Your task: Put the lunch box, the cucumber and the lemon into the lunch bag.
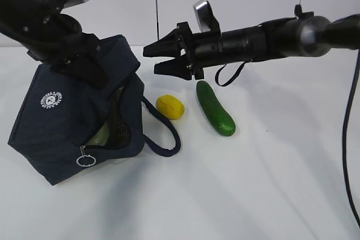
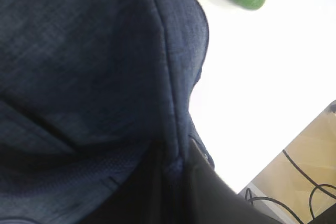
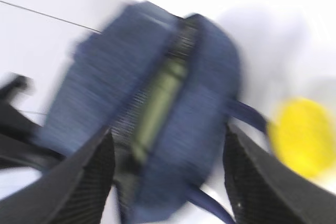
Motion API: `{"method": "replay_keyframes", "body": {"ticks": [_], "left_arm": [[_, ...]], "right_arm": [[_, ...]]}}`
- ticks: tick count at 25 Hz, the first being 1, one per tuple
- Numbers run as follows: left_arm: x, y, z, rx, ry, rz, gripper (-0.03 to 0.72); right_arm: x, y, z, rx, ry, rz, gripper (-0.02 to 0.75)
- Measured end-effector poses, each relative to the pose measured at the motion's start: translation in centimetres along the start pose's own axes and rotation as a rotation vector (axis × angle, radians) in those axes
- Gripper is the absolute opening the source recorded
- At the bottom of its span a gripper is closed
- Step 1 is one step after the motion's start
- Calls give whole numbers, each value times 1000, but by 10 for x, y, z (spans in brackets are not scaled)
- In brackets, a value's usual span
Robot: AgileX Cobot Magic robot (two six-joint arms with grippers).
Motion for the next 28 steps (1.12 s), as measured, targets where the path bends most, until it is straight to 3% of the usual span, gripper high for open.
{"method": "replay_keyframes", "body": {"ticks": [6,9,15,18,22,28], "left_arm": [[0,0,0,0,0,0,15],[0,0,0,0,0,0,15],[0,0,0,2,2,0,15],[0,0,0,3,4,0,15],[0,0,0,3,4,0,15],[0,0,0,3,4,0,15]], "right_arm": [[-10,25,-42,115,9,-84,488],[-11,25,-63,278,42,-131,488],[-14,8,-99,739,119,-233,487],[-15,-2,-112,870,132,-233,487],[-14,-11,-114,939,151,-228,487],[-1,-34,-78,972,228,-237,487]]}}
Point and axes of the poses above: a point on each arm's last joint axis where the gripper is mounted, z pointing out along that axis toward the gripper, y along the wrist's bending axis when the last joint is at zero, x = y × z, the point moved 4 cm from there along z, pointing out along that axis toward the gripper, and after that the axes turned 13 degrees about z, right-handed, at the moved point
